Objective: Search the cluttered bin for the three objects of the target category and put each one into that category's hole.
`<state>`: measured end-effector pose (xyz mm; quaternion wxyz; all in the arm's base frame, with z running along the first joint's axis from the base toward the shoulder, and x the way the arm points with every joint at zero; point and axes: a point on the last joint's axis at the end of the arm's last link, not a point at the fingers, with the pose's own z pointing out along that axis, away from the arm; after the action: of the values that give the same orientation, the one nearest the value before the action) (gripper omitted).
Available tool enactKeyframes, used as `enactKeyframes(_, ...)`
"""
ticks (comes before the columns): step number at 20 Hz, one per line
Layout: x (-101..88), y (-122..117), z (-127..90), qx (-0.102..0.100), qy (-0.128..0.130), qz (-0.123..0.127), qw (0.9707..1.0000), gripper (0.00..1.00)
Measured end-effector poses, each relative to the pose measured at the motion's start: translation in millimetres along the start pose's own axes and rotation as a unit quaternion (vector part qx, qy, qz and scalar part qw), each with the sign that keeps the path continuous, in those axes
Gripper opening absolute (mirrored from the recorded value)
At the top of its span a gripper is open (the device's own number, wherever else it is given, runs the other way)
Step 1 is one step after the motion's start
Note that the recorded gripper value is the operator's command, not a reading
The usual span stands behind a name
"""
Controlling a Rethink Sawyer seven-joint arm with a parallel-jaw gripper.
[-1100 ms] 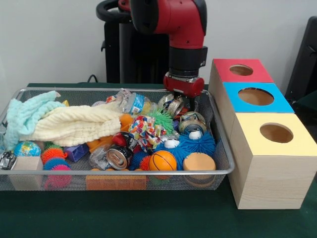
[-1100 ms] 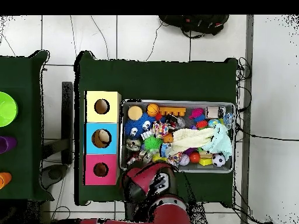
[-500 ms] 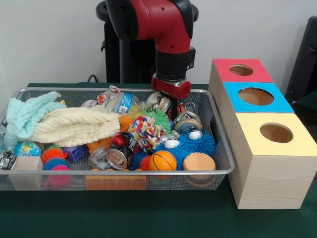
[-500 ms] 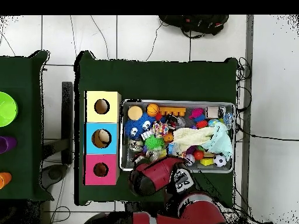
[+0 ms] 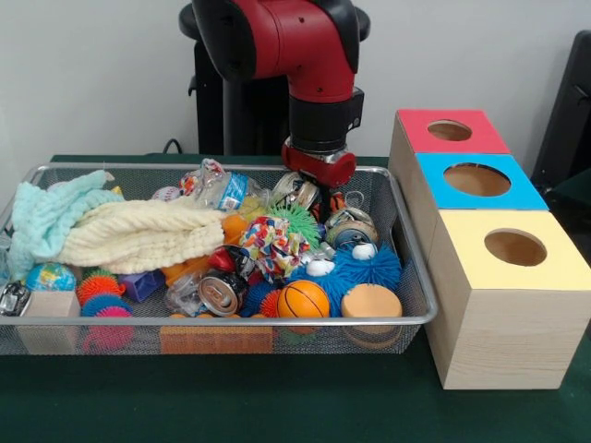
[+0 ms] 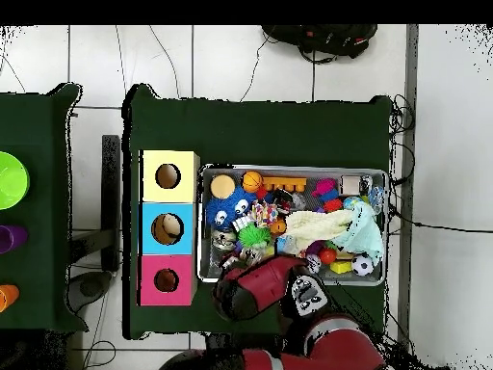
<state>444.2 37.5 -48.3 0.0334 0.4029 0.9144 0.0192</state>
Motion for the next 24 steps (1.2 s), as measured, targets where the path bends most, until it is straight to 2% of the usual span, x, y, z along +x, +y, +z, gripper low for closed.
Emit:
enactKeyframes(7, -1.5, 3.4, -1.3, -0.001, 0.024, 0.019, 0.9995, 0.0)
enactKeyframes(16, 9.4, 23.0, -32.2, -0.018, 0.058, 0.052, 0.9968, 0.0)
enactKeyframes(20, 2.0, 27.7, -43.1, -0.024, 0.069, 0.073, 0.9946, 0.0)
enactKeyframes(24, -14.5, 30.7, -52.6, -0.022, 0.076, 0.098, 0.992, 0.0)
